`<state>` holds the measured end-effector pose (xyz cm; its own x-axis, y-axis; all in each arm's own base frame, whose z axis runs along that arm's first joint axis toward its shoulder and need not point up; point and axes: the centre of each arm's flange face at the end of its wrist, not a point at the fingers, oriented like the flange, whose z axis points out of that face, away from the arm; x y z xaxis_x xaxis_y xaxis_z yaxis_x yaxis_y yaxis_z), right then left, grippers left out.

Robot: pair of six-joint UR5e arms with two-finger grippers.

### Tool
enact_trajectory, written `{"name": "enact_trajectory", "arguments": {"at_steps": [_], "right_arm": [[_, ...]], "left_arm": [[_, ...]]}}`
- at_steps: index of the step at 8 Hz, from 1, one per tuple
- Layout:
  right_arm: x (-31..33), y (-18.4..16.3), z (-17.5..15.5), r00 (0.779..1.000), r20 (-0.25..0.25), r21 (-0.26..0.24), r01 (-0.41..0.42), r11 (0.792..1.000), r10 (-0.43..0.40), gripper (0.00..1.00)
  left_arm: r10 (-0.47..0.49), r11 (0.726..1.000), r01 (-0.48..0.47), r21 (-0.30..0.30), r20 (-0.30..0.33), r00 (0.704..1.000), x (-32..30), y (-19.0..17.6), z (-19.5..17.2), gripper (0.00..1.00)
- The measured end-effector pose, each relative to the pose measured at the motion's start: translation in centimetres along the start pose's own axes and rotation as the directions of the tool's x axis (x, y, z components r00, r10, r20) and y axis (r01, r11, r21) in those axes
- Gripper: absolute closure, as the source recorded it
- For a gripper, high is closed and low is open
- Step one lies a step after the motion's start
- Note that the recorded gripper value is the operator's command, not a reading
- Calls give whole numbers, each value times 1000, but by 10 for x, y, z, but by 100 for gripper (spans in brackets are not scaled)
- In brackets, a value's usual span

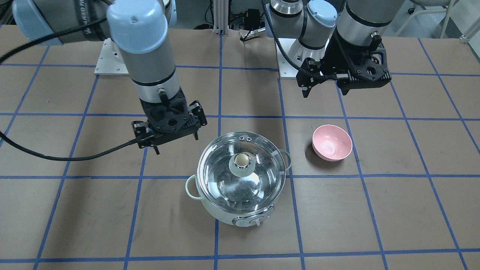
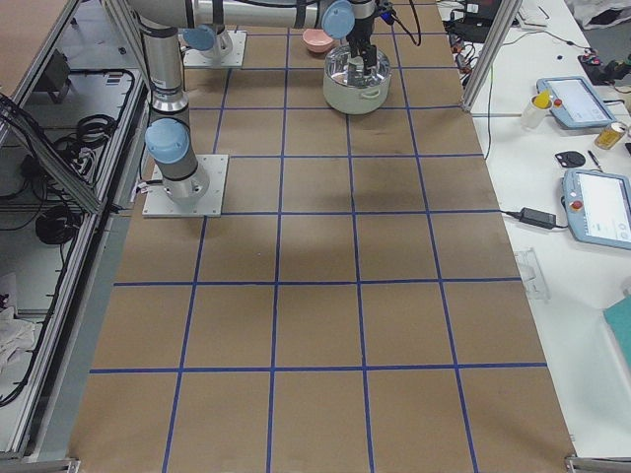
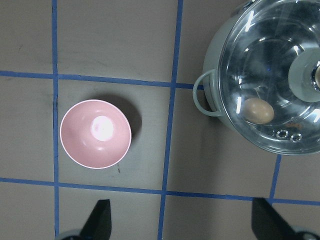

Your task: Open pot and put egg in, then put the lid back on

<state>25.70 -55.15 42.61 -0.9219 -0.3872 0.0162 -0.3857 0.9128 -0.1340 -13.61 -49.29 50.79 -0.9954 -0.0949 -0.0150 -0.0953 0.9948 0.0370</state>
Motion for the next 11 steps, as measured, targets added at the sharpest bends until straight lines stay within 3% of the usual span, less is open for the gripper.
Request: {"name": "enact_trajectory", "arguments": {"at_steps": [3, 6, 9, 10, 11], "right_arm": [[106, 30, -28, 980, -111, -57, -175, 983, 168, 0], [197, 74, -54, 927, -140, -89, -361, 928, 347, 0], [209, 87, -63, 909, -135, -94, -408, 908, 395, 0], [206, 87, -65, 909, -105, -86, -413, 907, 404, 0], [199, 85, -69, 910, -33, -68, -415, 907, 413, 0]], "left_arm": [[0, 1000, 0, 1, 0, 1000, 0, 0, 0, 0], [0, 1000, 0, 1, 1, 1000, 0, 0, 0, 0], [0, 1000, 0, 1, 1, 1000, 0, 0, 0, 0], [1, 1000, -1, 1, 1, 1000, 0, 0, 0, 0], [1, 1000, -1, 2, 2, 1000, 0, 0, 0, 0]]}}
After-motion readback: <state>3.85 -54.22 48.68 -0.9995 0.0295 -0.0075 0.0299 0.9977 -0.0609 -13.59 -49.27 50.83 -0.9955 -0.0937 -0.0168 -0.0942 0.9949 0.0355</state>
